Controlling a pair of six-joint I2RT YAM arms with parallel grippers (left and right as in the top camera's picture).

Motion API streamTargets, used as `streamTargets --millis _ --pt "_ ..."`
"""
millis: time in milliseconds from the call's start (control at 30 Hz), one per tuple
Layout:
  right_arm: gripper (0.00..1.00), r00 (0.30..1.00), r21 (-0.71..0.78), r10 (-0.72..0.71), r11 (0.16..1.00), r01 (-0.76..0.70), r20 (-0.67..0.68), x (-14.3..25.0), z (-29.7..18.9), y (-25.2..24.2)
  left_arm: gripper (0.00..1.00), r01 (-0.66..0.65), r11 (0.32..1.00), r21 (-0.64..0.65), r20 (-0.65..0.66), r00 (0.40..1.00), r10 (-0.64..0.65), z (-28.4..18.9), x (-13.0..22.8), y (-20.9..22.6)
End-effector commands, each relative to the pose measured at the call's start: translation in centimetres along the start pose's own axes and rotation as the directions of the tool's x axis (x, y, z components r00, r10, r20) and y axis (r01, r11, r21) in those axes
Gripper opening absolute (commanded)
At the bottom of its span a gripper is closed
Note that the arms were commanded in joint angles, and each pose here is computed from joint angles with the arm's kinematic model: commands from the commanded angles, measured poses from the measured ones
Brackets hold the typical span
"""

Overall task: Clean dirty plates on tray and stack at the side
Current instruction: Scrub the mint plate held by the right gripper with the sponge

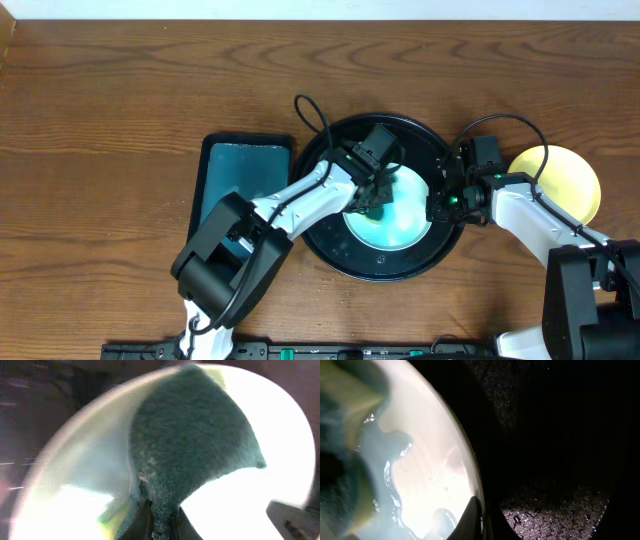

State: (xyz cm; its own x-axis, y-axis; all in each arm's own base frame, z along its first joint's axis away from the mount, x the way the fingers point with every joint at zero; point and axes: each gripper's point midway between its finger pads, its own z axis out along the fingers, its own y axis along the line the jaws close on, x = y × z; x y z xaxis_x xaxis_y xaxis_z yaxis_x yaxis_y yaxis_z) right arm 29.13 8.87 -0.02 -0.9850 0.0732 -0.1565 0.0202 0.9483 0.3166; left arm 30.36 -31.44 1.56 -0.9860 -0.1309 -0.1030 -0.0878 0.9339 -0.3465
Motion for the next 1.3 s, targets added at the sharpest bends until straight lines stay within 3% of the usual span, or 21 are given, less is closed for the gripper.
streamTargets --millis 0,267,500,667,767,900,967,1133,1200,1267 --pt "0.01 0.999 0.111 -0.027 0.993 0.032 -0.045 1.3 1.1 -2.0 0.08 -0.029 0.996 0.089 -0.157 0.987 0.042 2.3 4.9 -2.6" --pt "0.01 0.998 0.111 -0.026 0.993 0.031 -0.050 1.5 1.1 -2.0 0.08 -0.176 0.981 0.085 -0.119 0.975 0.185 3.1 6.3 -3.6" --pt "0.01 0.998 0.111 -0.025 0.993 0.031 -0.053 1.5 1.1 -2.0 0.08 -0.083 0.962 -0.259 -0.031 0.996 0.078 2.1 2.3 5.1" --pt "0.01 0.998 0.112 -0.025 0.993 0.031 -0.052 1.5 1.1 -2.0 0.08 -0.042 0.855 -0.517 0.048 0.996 0.078 -0.4 -0.1 11.4" --pt "0.01 0.998 0.112 -0.025 0.993 0.031 -0.053 1.5 1.1 -2.1 0.07 -0.044 0.812 -0.581 0.077 0.991 0.109 -1.3 -0.7 12.5" --pt "0.01 0.998 0.112 -0.025 0.993 0.031 -0.053 1.5 1.1 -2.1 0.08 -0.053 0.825 -0.563 0.083 0.989 0.121 -1.2 -0.7 11.4" --pt "0.01 0.998 0.112 -0.025 0.993 0.030 -0.053 1.5 1.1 -2.1 0.07 -0.061 0.865 -0.497 0.052 0.994 0.100 -0.3 0.1 10.0" --pt "0.01 0.998 0.112 -0.025 0.993 0.031 -0.053 1.5 1.1 -2.1 0.08 -0.053 0.990 -0.129 -0.127 0.991 0.037 2.1 3.2 3.0" --pt "0.01 0.998 0.111 -0.024 0.993 0.030 -0.053 1.5 1.1 -2.0 0.08 -0.058 0.998 0.016 -0.171 0.984 0.059 2.4 4.1 0.0" --pt "0.01 0.998 0.112 -0.024 0.993 0.030 -0.053 1.6 1.1 -2.1 0.07 -0.036 0.997 0.074 -0.185 0.982 0.049 2.6 4.6 -1.6"
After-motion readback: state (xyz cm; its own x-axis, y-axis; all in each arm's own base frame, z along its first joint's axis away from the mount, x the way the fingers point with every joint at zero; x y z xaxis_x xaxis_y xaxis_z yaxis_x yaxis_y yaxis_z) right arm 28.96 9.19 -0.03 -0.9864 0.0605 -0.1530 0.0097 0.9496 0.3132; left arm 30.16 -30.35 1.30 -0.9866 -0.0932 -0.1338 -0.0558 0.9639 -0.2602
